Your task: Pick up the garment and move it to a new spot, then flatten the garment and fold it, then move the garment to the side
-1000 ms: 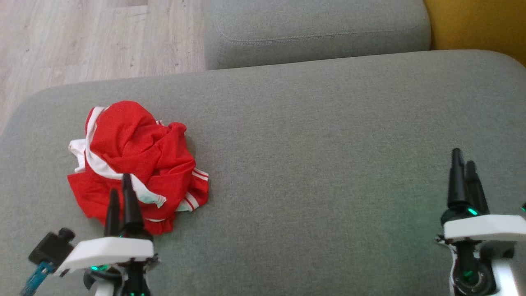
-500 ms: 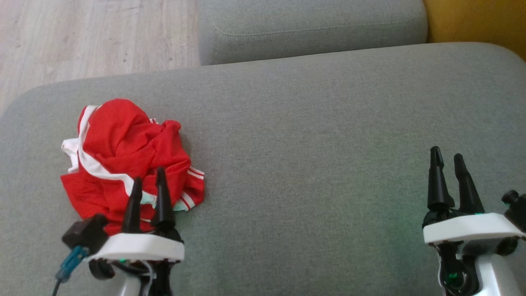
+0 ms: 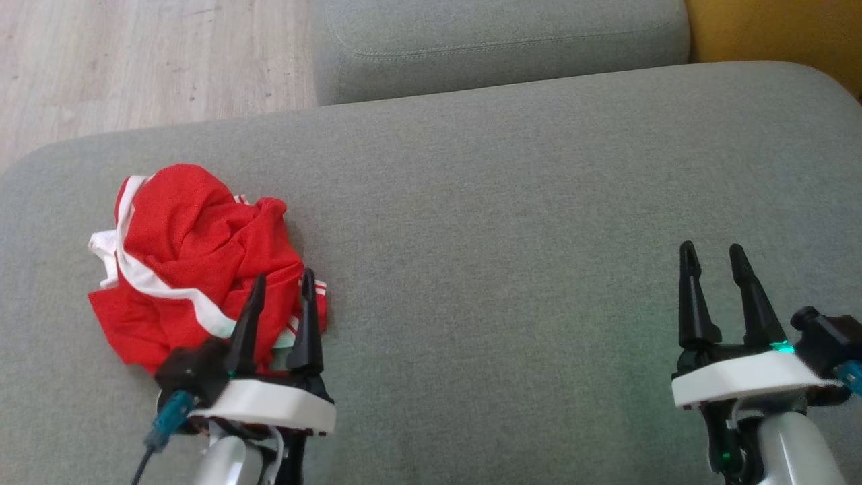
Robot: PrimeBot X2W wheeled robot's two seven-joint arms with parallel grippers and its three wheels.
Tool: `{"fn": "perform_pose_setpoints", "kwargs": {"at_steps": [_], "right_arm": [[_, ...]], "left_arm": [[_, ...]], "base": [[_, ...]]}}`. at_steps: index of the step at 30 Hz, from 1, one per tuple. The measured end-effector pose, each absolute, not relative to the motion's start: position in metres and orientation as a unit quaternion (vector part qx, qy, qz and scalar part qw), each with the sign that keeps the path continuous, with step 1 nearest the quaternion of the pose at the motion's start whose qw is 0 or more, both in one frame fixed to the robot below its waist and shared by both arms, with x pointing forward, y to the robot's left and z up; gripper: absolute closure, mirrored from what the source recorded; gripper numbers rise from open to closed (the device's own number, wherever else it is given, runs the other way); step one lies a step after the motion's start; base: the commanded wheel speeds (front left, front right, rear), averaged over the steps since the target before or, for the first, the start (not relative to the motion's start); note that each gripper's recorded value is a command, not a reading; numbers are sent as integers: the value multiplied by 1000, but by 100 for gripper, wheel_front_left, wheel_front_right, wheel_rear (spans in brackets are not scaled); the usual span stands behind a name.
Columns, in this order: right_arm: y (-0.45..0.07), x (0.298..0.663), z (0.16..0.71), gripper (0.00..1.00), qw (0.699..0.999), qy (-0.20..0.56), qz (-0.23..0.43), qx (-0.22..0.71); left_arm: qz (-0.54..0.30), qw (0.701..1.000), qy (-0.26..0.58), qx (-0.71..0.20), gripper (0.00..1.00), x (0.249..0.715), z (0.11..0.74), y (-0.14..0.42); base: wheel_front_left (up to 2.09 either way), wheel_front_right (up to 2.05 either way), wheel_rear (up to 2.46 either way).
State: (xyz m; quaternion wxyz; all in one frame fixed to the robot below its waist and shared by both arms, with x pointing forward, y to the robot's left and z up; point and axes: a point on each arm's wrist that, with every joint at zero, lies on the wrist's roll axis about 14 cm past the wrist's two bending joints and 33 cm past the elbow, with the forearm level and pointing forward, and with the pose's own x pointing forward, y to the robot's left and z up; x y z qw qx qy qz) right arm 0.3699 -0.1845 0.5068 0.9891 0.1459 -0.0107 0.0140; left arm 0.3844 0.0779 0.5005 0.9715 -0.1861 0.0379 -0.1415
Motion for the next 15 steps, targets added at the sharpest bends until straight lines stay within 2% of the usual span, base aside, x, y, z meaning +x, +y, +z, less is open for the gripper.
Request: {"fn": "perform_pose_setpoints", "kwargs": {"at_steps": [15], "right_arm": [[-177,371,515,0,998,-28,33,36]], "left_arm": [[-150,985,17,-80,0,387,499,68]], "base": [[0,0,0]]}}
